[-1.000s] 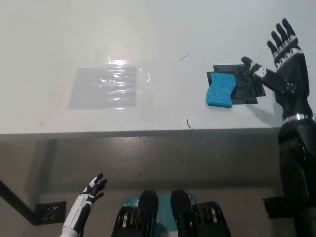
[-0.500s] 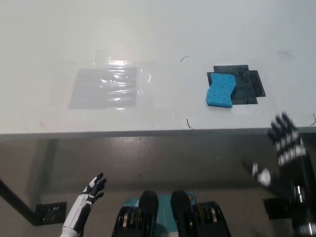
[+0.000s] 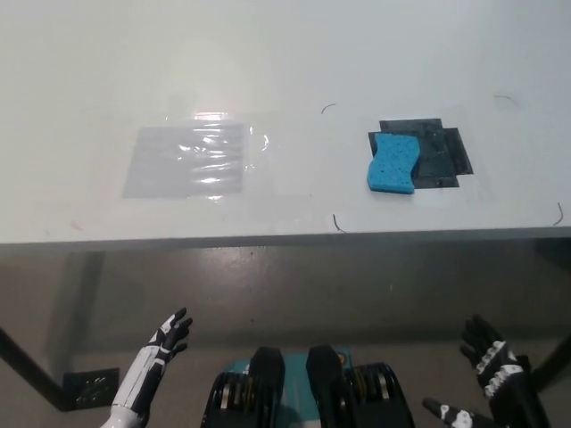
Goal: A soft sponge is kept on the balc marked spot on the table infront of the robot and it uses its right hand fist to press down on it and drrags it across the table in a back and forth manner twice to clean it
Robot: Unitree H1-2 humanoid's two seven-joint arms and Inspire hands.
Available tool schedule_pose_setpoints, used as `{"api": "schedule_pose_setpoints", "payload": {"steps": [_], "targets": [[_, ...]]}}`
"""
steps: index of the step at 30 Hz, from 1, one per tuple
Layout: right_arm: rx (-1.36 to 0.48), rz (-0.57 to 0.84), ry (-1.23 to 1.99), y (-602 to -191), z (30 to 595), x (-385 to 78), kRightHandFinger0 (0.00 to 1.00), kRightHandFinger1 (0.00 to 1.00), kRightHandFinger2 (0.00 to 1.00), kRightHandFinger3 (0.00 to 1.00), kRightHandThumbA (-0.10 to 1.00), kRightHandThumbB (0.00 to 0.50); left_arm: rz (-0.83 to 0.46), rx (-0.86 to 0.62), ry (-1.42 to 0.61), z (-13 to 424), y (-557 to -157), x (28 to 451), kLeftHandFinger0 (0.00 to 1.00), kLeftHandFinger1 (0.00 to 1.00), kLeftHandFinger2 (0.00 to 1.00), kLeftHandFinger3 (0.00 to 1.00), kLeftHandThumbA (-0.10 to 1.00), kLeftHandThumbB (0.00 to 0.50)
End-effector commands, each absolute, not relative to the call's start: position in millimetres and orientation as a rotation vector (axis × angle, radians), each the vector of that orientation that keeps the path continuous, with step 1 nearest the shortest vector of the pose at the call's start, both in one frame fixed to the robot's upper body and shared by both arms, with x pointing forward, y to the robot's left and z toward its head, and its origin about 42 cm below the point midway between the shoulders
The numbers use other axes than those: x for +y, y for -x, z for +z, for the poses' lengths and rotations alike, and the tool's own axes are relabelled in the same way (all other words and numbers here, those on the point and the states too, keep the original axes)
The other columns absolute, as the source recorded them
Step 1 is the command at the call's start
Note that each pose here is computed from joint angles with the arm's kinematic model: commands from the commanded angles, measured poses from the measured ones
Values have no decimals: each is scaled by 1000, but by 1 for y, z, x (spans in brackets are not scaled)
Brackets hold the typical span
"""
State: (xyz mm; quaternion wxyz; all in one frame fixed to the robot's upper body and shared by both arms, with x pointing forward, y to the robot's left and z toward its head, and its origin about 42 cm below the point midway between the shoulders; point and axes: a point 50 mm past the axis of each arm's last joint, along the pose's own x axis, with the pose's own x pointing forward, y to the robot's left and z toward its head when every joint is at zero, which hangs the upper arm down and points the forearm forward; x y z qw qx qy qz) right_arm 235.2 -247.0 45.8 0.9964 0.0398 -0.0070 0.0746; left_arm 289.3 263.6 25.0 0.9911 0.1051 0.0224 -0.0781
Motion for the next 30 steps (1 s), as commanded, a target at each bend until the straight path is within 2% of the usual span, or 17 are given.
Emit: {"api": "schedule_pose_setpoints", "payload": {"steps": [1,5,10,14,19,22,24,30], "targets": [[-90,203,-63,-258,56,-252,1000,1000,1000,1000,1000,369,-149,-32,-207,41,-304,270,1000,1000,1000,1000,1000,437],[-80,213,-68,-260,56,-254,1000,1000,1000,1000,1000,323,-154,-37,-213,40,-303,268,1000,1000,1000,1000,1000,470],[-86,227,-54,-261,54,-250,1000,1000,1000,1000,1000,272,-156,-37,-199,42,-302,268,1000,1000,1000,1000,1000,446],[-80,227,-59,-262,55,-250,1000,1000,1000,1000,1000,261,-163,-40,-217,43,-302,268,1000,1000,1000,1000,1000,439],[-89,227,-36,-266,57,-251,1000,1000,1000,1000,1000,286,-157,-43,-214,46,-302,268,1000,1000,1000,1000,1000,442],[-93,230,-35,-266,58,-252,1000,1000,1000,1000,1000,240,-161,-42,-209,46,-303,267,1000,1000,1000,1000,1000,445],[-97,229,-37,-266,58,-252,1000,1000,1000,1000,1000,230,-163,-46,-215,45,-304,267,1000,1000,1000,1000,1000,441],[-97,228,-45,-269,58,-252,1000,1000,1000,1000,1000,236,-162,-47,-220,47,-306,266,1000,1000,1000,1000,1000,440]]}}
